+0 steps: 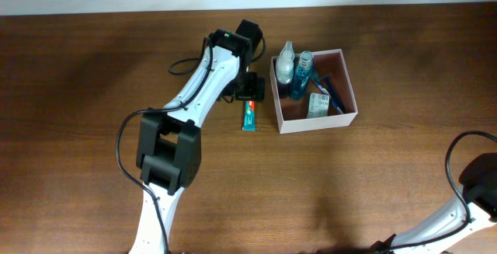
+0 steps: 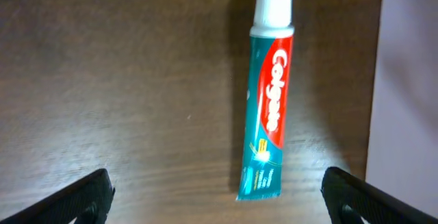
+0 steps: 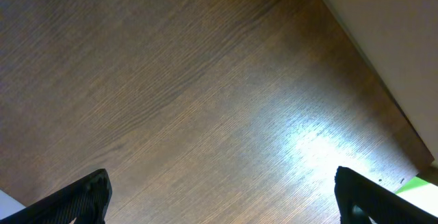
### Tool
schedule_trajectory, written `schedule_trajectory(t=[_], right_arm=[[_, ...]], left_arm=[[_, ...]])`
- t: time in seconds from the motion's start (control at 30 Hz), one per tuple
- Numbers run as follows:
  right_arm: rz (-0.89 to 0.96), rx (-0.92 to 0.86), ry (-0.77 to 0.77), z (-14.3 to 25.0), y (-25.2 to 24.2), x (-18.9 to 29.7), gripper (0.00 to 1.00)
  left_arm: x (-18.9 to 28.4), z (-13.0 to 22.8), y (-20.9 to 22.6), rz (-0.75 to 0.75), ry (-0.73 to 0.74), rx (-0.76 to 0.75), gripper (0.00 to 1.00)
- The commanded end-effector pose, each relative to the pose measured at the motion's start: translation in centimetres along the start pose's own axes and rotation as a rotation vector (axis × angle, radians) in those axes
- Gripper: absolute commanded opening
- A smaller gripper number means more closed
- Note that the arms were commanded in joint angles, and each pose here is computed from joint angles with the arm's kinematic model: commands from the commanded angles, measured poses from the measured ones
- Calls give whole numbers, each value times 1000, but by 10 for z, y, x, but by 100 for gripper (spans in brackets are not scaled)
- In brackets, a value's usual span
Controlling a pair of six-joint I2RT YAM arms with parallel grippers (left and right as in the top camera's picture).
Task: Pack container
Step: 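Withdraw the right arm and reach the left gripper down to the Colgate tube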
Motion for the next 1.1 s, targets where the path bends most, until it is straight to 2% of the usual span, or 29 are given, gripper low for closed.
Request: schedule_trajectory(t=[0.0, 0.53, 0.87, 0.97, 1.0, 1.07], right_arm=[[17, -2, 4, -1, -2, -3, 99], [17, -2, 4, -1, -2, -3, 99], [17, -2, 4, -1, -2, -3, 99], [17, -2, 4, -1, -2, -3, 99], [17, -2, 4, -1, -2, -3, 99], [17, -2, 4, -1, -2, -3, 99]], left_arm=[[-8, -1, -6, 47, -1, 18, 99], [-51, 9, -5, 35, 87, 53, 99], [-52, 8, -15, 69, 80, 43, 98], [-53, 9, -21, 71, 82, 29, 89], [-53, 9, -24, 72, 83, 22, 82], [-53, 11, -32, 72, 83, 6, 77]])
Point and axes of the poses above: each gripper's point midway between its finger pads, its own x axis back along the fingers, its own y axis along the line the jaws close on, z = x × y, the point moved 4 cm from there along x, back along the fingers, and after that the axes turned 14 degrees about -x, right-handed, at the moved point
